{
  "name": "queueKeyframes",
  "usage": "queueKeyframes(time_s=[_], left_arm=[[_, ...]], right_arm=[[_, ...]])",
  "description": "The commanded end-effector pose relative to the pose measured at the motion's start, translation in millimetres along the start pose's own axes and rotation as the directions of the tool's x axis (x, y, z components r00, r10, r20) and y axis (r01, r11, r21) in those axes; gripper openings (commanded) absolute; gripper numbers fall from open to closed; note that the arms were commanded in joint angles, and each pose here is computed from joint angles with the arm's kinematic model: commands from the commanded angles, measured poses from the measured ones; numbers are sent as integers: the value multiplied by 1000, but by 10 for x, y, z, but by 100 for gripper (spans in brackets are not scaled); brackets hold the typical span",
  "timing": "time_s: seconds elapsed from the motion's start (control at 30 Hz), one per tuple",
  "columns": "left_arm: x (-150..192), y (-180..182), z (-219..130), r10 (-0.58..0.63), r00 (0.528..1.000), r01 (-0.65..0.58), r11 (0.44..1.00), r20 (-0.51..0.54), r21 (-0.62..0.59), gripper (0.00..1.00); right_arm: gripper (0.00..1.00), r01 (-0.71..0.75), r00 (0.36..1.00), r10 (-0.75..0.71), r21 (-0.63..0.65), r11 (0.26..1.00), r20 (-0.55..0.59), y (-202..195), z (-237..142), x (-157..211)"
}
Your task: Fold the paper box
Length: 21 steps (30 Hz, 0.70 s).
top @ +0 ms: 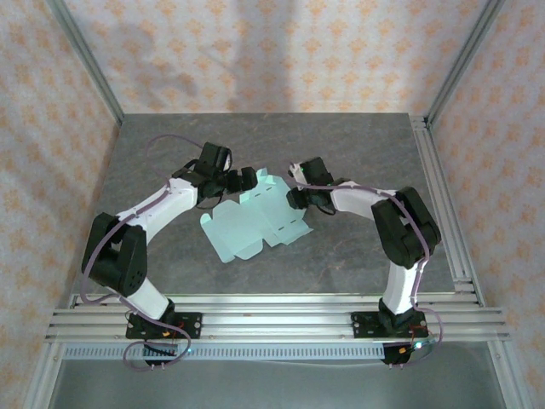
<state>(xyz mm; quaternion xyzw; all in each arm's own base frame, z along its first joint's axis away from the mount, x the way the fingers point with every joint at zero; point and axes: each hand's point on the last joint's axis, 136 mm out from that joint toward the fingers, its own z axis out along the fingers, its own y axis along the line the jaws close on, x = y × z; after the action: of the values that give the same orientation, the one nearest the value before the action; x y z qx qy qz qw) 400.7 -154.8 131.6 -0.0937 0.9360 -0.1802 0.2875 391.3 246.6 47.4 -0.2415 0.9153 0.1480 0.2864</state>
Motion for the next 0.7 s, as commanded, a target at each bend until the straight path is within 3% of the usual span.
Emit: queueKeyframes(time_s=[0.0, 0.4, 0.67], left_arm=[[14, 65, 22, 17, 1000, -17, 1000, -10, -17, 100], [61, 76, 20, 31, 999, -32, 999, -35, -21, 100], [42, 60, 16, 29, 999, -29, 999, -31, -15, 100]], right_arm=[[37, -8, 1000, 10, -58, 998, 29, 92, 29, -15], [24, 18, 999, -21, -72, 997, -39, 87, 167, 74], [0, 52, 998, -54, -83, 995, -27, 118, 90, 30]])
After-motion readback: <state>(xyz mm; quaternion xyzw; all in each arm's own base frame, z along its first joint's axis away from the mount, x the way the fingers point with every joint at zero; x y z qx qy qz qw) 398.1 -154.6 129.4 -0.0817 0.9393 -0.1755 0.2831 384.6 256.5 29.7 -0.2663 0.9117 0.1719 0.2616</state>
